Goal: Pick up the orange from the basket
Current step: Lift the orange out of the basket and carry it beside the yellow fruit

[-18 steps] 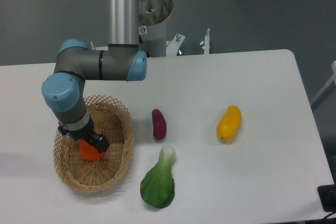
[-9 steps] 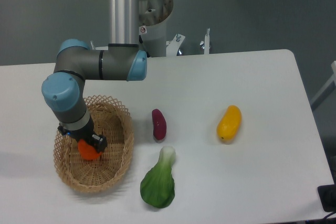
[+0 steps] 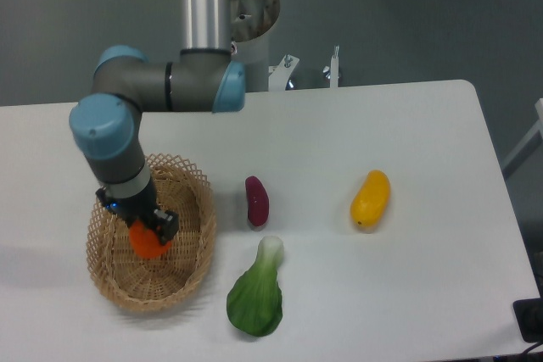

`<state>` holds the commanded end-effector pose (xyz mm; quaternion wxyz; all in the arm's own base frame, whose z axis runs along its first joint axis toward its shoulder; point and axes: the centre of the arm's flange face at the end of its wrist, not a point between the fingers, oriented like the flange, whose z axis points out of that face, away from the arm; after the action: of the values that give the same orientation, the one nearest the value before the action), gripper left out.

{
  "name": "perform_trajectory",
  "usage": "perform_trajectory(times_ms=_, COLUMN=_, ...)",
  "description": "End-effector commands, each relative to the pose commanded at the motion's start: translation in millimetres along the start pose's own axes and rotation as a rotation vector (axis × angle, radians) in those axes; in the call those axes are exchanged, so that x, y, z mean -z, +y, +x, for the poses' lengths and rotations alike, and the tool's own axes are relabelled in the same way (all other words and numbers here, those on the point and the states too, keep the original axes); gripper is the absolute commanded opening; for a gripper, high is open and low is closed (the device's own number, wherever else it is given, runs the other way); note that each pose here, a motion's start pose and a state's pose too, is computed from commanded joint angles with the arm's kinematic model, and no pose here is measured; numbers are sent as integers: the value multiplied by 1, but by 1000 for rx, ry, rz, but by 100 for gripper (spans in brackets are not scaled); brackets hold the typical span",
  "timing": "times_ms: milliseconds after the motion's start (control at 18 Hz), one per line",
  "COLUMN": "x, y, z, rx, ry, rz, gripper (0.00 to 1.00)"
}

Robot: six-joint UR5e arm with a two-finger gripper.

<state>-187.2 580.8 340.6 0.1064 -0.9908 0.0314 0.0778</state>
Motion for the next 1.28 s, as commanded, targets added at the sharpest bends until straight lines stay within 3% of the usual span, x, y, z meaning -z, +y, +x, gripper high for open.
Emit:
perform_trajectory(times_ms=389, x=13, y=71, z=-119, rx=-65, ry=-55, rz=-24, gripper=61)
perform_trajectory(times_ms=611, x=12, y=104, z=-164, rx=-70, ry=-64, rz=-39, gripper=61)
perform_trajectory(times_ms=778, x=12, y=117, z=-180, rx=-67, ry=-70, rz=-47, gripper=61)
perform_trajectory(times_ms=1278, x=9, y=116, z=-182, rx=-65, ry=-68, rz=-47, gripper=61)
